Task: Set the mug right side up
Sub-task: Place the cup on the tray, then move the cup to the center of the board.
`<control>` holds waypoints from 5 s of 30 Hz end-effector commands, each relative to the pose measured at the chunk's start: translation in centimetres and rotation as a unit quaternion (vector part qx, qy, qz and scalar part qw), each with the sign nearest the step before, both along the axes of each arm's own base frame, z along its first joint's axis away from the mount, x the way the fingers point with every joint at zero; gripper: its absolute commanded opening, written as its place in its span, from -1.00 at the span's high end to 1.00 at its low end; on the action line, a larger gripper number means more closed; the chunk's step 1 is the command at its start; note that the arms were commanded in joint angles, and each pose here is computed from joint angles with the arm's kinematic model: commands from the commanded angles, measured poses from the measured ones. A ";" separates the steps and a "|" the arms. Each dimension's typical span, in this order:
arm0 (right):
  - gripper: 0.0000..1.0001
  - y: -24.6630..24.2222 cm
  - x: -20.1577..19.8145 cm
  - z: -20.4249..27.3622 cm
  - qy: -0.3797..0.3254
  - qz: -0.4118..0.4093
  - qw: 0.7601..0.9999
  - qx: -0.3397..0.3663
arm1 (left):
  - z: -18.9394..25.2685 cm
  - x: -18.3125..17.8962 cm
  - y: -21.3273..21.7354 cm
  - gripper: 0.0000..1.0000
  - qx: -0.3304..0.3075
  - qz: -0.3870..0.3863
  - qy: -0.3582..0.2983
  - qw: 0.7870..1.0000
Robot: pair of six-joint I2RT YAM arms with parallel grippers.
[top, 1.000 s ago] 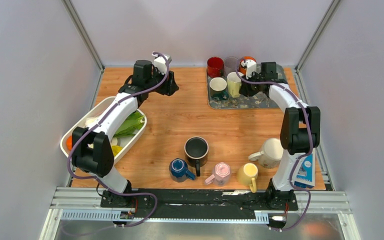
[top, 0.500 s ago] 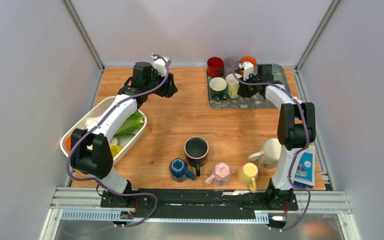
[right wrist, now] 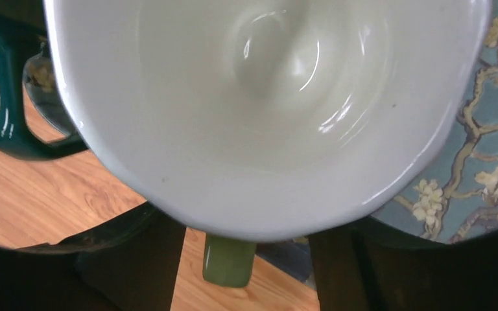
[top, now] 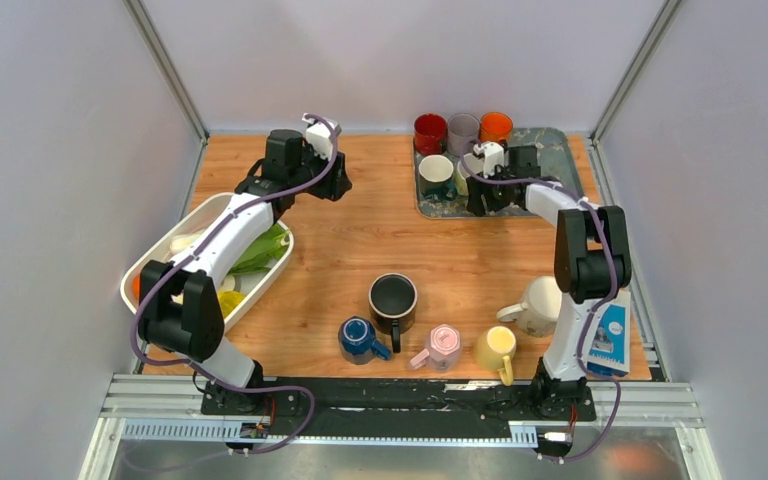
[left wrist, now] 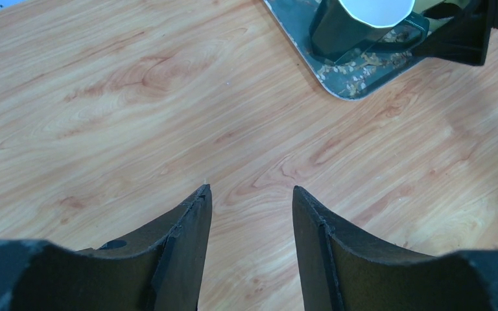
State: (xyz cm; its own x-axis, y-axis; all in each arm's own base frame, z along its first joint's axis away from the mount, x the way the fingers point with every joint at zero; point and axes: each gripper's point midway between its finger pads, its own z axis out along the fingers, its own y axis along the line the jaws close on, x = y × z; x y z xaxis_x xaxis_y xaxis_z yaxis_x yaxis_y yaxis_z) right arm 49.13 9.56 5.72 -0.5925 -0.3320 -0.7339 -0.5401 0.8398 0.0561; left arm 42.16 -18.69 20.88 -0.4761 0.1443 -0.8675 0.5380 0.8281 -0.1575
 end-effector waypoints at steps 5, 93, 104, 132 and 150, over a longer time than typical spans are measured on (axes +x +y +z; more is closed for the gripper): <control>-0.74 -0.2 -1.7 8.2 -0.067 -0.005 0.998 0.001 | 1.5 -0.1 0.1 -0.13 -0.007 -0.004 -0.021 1.000; -0.91 11.5 -33.9 7.0 0.098 0.470 0.877 -0.008 | -4.4 0.0 0.4 -0.11 0.010 -0.020 0.023 0.999; -0.88 10.6 -30.2 4.9 0.101 0.388 0.915 -0.041 | -5.4 0.0 1.1 -0.11 0.037 -0.020 0.033 0.999; -0.84 10.4 -11.1 5.7 -0.023 0.328 0.937 -0.119 | -2.4 0.6 2.6 -0.10 0.067 -0.011 -0.046 0.997; -0.92 8.8 -14.4 8.2 -0.027 0.231 0.969 -0.086 | -2.1 1.1 2.1 -0.10 0.057 -0.015 -0.039 0.997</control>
State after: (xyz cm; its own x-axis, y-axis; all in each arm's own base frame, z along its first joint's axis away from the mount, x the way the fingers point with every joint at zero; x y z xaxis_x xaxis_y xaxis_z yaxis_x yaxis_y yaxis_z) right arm 37.72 19.94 13.72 -0.2687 -0.6939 -0.6681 -0.8859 0.4503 -0.1115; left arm 41.53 -15.86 16.03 -0.4570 0.2791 -0.8446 0.5561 0.8307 -0.0263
